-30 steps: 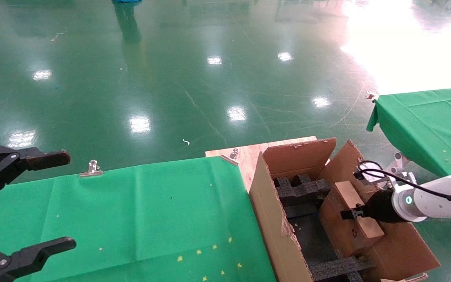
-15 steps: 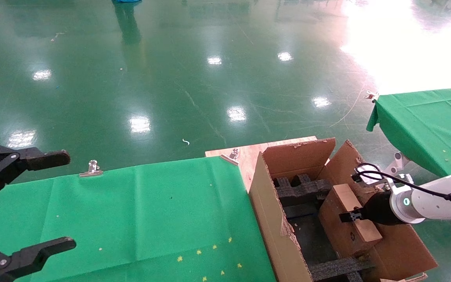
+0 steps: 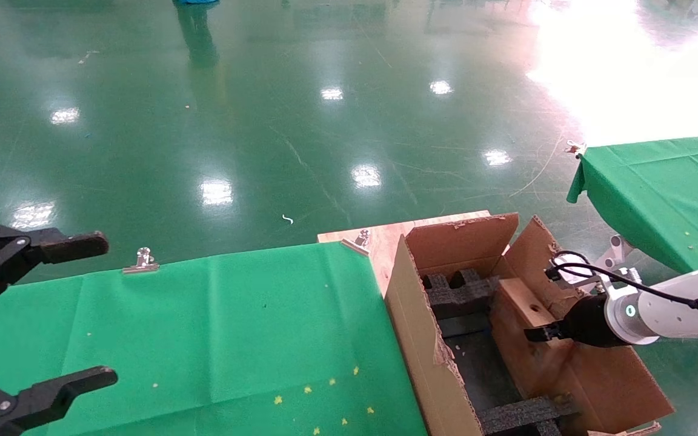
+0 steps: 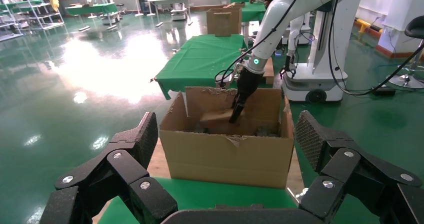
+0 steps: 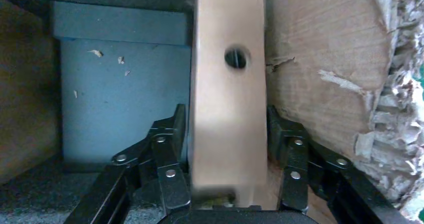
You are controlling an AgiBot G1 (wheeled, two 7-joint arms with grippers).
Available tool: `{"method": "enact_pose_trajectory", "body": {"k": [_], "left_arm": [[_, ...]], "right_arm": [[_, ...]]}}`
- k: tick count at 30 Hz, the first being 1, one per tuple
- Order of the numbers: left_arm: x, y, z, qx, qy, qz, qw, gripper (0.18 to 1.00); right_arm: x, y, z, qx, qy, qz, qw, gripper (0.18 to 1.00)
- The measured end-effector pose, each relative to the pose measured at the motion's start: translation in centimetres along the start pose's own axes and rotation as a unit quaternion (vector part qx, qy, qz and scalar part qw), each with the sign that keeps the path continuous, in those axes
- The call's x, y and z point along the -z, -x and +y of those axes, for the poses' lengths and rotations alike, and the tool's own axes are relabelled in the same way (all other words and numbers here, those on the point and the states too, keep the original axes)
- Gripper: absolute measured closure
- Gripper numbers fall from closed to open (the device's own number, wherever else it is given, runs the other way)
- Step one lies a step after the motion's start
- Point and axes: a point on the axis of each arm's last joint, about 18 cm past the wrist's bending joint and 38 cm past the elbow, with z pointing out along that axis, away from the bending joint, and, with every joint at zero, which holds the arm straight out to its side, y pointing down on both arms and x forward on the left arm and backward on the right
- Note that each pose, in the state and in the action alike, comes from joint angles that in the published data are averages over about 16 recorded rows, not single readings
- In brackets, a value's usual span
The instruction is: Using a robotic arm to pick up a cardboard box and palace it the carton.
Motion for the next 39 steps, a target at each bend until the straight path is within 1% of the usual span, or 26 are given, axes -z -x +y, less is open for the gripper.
{"method": "enact_pose_trajectory", "body": {"k": [2,7,11,18,21,25,30,34,39], "left_arm": [[0.0,0.0,0.0,0.0,0.0,0.0,1.0,0.184],[0.0,0.0,0.0,0.0,0.0,0.0,1.0,0.184],[0.0,0.0,0.0,0.0,0.0,0.0,1.0,0.184],[0.0,0.0,0.0,0.0,0.0,0.0,1.0,0.184],[0.0,0.0,0.0,0.0,0.0,0.0,1.0,0.184],[0.0,0.0,0.0,0.0,0.0,0.0,1.0,0.184],[0.0,0.0,0.0,0.0,0.0,0.0,1.0,0.184],[0.0,0.0,0.0,0.0,0.0,0.0,1.0,0.184],[0.0,0.0,0.0,0.0,0.0,0.0,1.0,0.184]], "right_arm": [[0.1,0.0,0.0,0.0,-0.001,0.0,1.0,0.623],[0.4,0.0,-0.4,0.0,-0.007,-0.002,1.0,0.521],[1.1,0.1,-1.3,-0.001,-0.02,-0.006,1.0,0.435],[3.6,0.8,-4.4,-0.003,-0.073,-0.029,0.997,0.302],[5.2,1.6,-6.2,-0.001,-0.105,-0.049,0.993,0.268],[7.8,3.0,-8.4,0.01,-0.151,-0.081,0.985,0.223],[11.2,5.1,-10.6,0.034,-0.204,-0.129,0.97,0.192],[13.5,6.7,-11.5,0.056,-0.233,-0.168,0.956,0.183],[15.8,8.2,-12.0,0.079,-0.254,-0.212,0.94,0.178]]}}
